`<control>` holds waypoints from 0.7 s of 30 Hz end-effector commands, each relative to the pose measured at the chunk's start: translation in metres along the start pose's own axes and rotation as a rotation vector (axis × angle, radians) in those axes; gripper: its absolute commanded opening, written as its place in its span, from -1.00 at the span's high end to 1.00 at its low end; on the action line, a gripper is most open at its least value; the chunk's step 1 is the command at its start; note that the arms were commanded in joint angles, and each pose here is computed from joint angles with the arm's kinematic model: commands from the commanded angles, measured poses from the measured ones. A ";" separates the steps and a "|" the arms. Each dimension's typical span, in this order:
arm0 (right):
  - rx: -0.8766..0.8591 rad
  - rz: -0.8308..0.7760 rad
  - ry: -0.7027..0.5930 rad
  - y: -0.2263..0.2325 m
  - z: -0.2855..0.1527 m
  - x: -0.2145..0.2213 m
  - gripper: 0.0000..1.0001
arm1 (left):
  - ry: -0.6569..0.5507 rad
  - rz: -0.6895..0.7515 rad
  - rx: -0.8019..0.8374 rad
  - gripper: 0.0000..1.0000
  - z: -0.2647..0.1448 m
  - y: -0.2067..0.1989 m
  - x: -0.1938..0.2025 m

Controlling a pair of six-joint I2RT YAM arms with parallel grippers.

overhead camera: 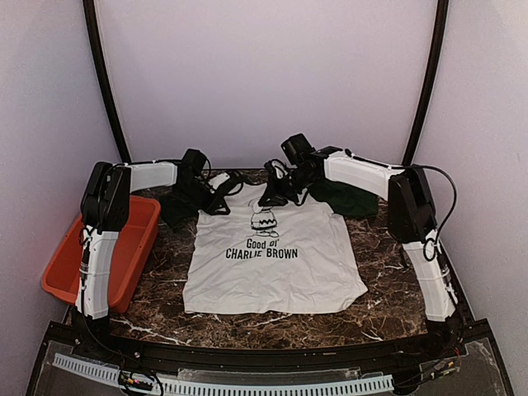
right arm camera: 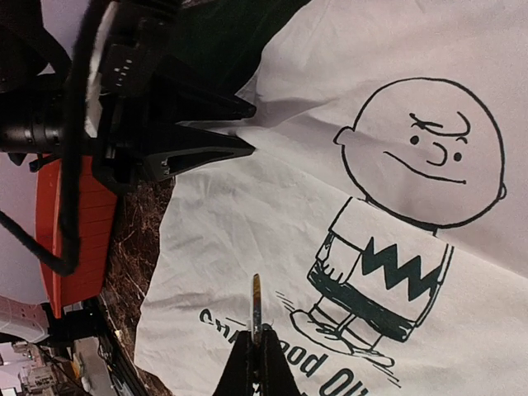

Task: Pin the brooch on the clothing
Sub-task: Pick up the flattened clothing from the center of the board.

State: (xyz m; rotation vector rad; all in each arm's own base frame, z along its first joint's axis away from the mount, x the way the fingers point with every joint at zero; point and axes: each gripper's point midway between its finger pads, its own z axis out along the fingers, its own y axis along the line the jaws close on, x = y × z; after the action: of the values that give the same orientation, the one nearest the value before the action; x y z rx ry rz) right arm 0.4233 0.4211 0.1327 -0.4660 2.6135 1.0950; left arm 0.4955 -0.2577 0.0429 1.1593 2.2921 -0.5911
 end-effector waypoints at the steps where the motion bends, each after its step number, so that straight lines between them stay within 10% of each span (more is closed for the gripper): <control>1: -0.085 0.051 0.030 0.008 0.020 -0.002 1.00 | -0.039 0.004 0.027 0.41 -0.014 -0.011 -0.010; 21: -0.205 0.297 0.063 -0.016 0.082 0.000 1.00 | -0.039 0.092 -0.009 0.99 -0.014 -0.061 -0.008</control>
State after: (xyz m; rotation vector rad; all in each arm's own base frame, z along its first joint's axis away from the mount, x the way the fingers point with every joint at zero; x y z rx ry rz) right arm 0.4385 0.4619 0.0717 -0.2057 2.7080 1.4056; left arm 0.4567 -0.2770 0.0409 1.2041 2.2643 -0.6426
